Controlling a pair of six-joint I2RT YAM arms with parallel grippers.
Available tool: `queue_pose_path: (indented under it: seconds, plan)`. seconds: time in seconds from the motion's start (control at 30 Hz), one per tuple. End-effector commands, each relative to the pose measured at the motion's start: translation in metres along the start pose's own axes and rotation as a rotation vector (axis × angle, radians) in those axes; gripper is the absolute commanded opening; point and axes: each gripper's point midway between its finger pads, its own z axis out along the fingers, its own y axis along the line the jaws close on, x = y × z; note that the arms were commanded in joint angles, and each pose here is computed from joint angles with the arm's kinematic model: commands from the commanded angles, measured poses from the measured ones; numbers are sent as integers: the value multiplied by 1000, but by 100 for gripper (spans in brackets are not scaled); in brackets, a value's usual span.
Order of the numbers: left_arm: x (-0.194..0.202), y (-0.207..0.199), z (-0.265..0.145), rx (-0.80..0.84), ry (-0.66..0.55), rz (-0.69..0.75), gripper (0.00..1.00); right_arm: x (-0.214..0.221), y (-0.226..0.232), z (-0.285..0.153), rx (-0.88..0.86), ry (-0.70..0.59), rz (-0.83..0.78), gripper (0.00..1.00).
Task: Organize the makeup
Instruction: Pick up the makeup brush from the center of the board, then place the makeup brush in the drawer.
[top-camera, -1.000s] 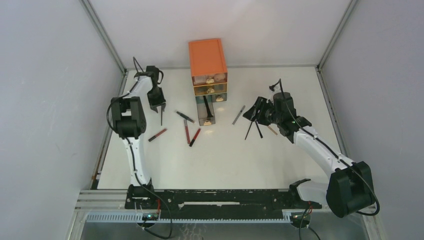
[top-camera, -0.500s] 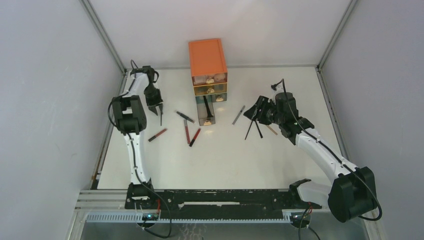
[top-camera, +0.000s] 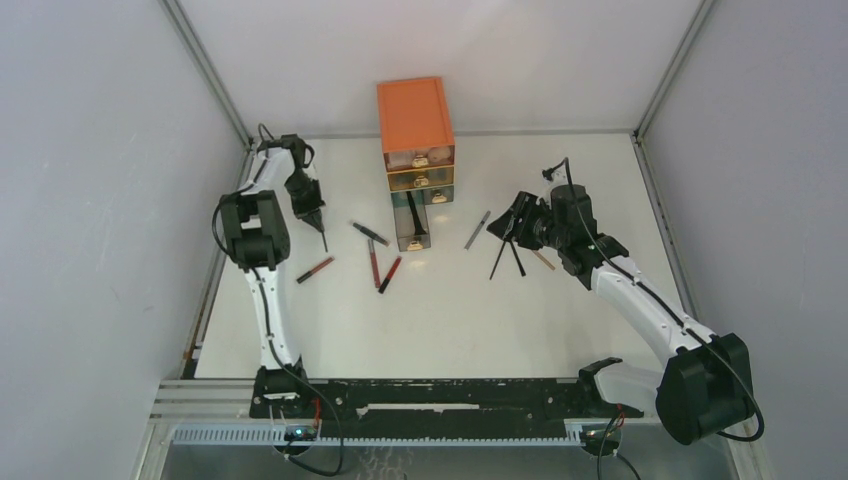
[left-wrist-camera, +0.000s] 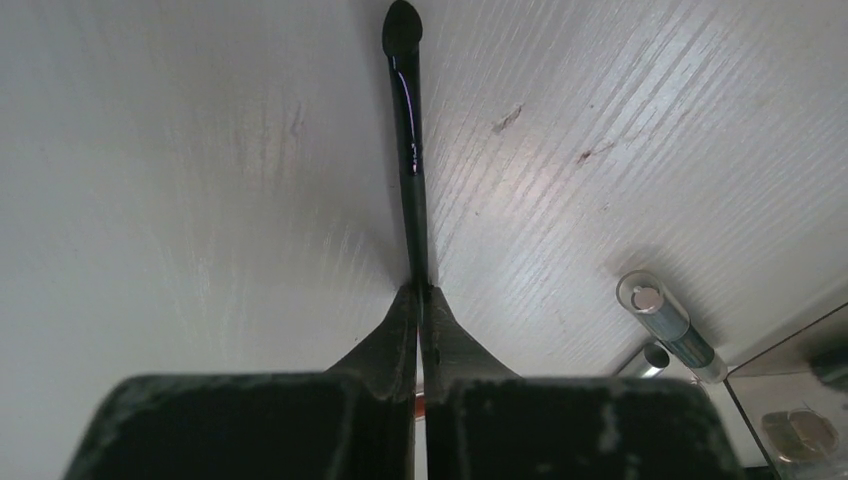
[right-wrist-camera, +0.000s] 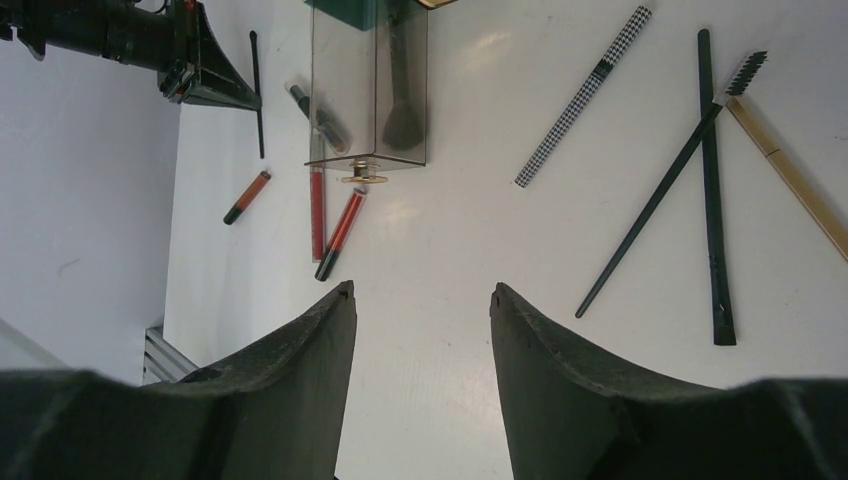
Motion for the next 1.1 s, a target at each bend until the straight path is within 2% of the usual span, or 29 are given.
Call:
queue_pose_path:
  seconds: [0.0,0.17,0.4,0.57,0.83,1.07]
  plan:
    - [2,-5,-24,31,-76,-10,0,-21,19,-10,-49,-69,-25,59]
    - [7,-18,-63,78,-232,-12,0,-21,16,-10,-40,-66,-21,59]
    - [36,-34,-100,116,-330,21,0,-20,16,-4,-42,-59,-15,59]
    - [73,-66,-111,178,-334,94,0,-18,16,-3,-40,-51,-15,59]
    - [162,-149,-106,392,-230,247,0,-18,15,-1,-39,-51,-20,59]
    - [163,-195,-109,484,-202,276,0,-16,14,-4,-38,-51,-23,59]
